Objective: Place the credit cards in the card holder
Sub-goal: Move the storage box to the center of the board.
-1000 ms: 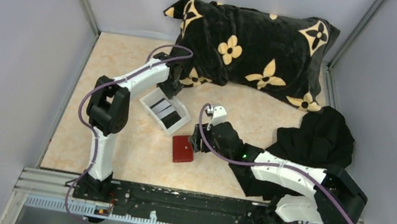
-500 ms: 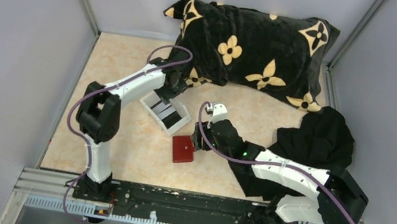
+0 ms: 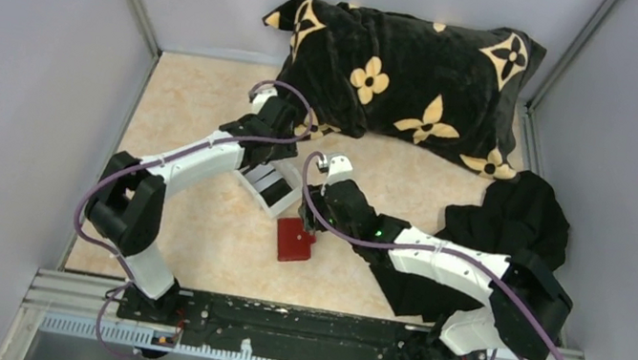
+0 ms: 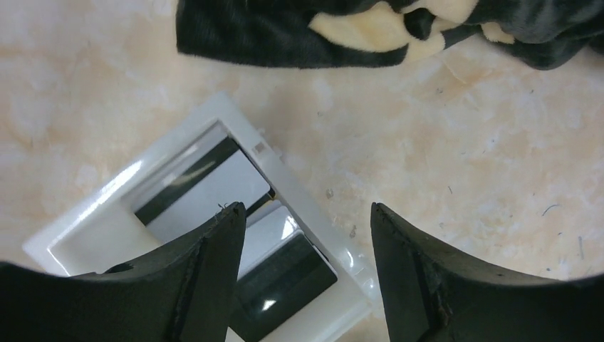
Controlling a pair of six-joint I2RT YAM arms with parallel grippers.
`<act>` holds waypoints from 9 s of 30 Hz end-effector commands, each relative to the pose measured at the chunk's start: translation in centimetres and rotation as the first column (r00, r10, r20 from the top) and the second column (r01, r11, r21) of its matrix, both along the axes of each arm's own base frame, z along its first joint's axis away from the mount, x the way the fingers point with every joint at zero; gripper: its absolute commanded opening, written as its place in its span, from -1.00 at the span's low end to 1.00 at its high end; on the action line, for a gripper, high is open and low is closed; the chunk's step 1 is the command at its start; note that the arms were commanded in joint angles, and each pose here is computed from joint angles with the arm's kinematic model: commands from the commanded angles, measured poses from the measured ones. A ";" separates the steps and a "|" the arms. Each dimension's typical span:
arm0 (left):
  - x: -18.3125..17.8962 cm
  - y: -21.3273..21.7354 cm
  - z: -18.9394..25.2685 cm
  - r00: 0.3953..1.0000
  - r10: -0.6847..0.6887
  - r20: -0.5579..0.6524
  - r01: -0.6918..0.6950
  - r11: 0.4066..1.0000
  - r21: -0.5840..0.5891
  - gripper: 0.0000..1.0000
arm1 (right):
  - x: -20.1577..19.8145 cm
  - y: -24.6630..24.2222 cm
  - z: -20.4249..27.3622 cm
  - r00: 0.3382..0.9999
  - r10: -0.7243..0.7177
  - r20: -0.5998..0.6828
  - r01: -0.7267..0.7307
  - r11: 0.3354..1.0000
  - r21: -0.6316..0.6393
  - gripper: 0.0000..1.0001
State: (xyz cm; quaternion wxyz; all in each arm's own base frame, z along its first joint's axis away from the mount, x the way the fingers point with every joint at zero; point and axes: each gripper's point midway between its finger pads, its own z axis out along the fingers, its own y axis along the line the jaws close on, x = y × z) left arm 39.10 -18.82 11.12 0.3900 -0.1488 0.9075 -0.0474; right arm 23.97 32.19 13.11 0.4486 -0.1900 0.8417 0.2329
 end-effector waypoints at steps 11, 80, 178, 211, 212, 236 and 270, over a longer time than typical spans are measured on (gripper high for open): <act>0.6 -2.0 1.3 0.906 -0.422 0.028 0.410 0.894 0.180 0.41 | 2.0 1.9 1.9 0.998 -0.005 0.065 0.003 0.999 0.032 0.15; -4.2 1.2 -7.4 0.784 -0.477 -0.397 0.442 0.878 -0.181 0.35 | 4.4 1.6 0.3 0.998 -0.053 0.044 0.051 0.997 0.053 0.14; -7.6 -6.6 -3.3 0.719 -0.666 -0.200 0.477 0.682 -0.555 -0.33 | 6.3 7.0 -1.7 0.999 -0.015 -0.047 0.018 0.997 0.079 0.06; -8.1 -6.1 -4.2 0.870 -0.456 -0.188 0.253 0.740 -0.624 -0.30 | 6.7 7.1 -6.0 0.967 -0.195 -0.166 0.194 0.981 -0.022 -0.07; -8.1 -6.1 -4.2 0.872 -0.452 -0.188 0.248 0.739 -0.626 -0.30 | 6.7 6.9 -6.2 0.963 -0.207 -0.172 0.206 0.978 -0.026 -0.07; -10.0 -5.3 -5.1 0.879 -0.432 -0.202 0.216 0.739 -0.638 -0.29 | 8.7 -0.5 -6.0 0.921 -0.380 -0.086 0.371 0.923 -0.099 -0.07; -9.8 -6.7 -6.0 0.939 -0.291 -0.186 0.167 0.854 -0.493 -0.24 | 11.5 -1.1 -5.7 0.974 -0.190 -0.121 0.131 0.916 -0.379 0.00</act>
